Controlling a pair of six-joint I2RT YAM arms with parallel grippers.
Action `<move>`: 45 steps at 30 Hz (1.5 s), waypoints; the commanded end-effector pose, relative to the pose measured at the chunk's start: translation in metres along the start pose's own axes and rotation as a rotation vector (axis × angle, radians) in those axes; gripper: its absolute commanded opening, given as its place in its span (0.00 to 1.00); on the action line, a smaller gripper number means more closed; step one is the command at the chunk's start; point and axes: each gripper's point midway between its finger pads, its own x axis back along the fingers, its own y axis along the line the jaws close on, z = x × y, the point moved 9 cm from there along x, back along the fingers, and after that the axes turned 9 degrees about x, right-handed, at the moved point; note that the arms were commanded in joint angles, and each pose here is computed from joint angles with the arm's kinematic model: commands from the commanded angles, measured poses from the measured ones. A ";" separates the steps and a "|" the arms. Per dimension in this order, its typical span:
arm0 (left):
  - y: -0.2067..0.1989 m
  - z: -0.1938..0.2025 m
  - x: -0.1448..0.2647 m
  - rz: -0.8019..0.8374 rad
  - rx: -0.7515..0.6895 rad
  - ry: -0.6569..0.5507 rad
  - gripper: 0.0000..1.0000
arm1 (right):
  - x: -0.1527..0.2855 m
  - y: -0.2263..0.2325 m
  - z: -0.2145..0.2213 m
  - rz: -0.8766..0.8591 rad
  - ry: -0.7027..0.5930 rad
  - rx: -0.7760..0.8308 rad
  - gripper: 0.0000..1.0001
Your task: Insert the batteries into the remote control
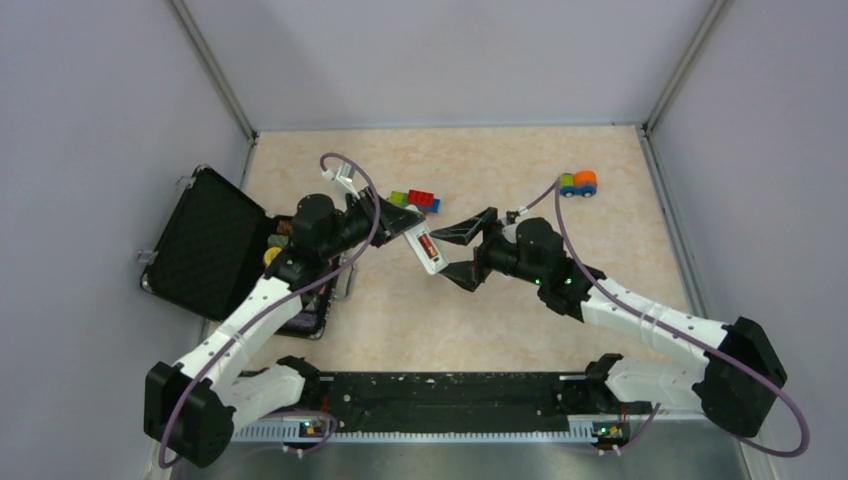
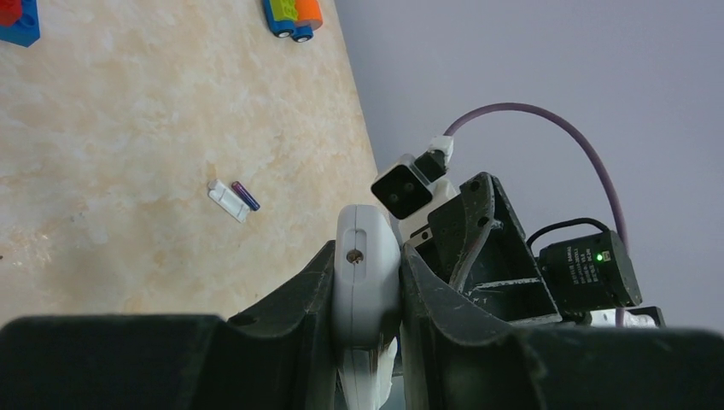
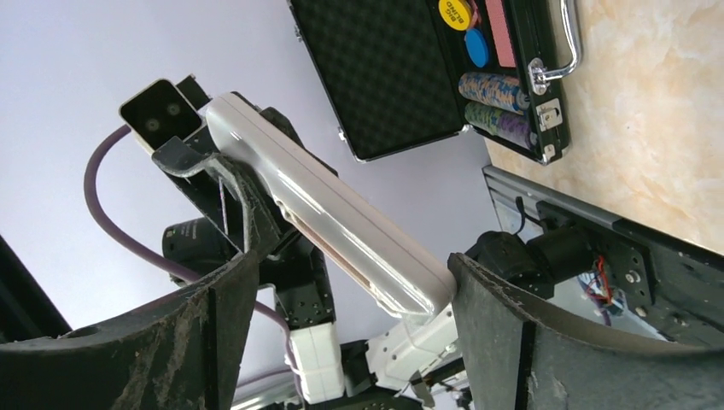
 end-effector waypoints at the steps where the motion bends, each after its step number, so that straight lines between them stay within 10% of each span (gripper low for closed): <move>1: -0.017 -0.003 0.008 0.076 -0.146 0.003 0.00 | 0.019 0.020 -0.002 -0.066 -0.026 0.110 0.81; 12: -0.014 -0.005 0.022 0.149 -0.344 0.114 0.00 | 0.063 -0.015 -0.042 0.129 -0.187 0.322 0.77; 24: -0.051 -0.004 0.036 0.313 -0.468 0.228 0.00 | 0.053 -0.063 -0.135 0.759 -0.123 0.998 0.50; 45: -0.047 -0.022 0.017 0.224 -0.401 0.080 0.00 | 0.008 -0.127 -0.184 1.060 0.116 1.087 0.33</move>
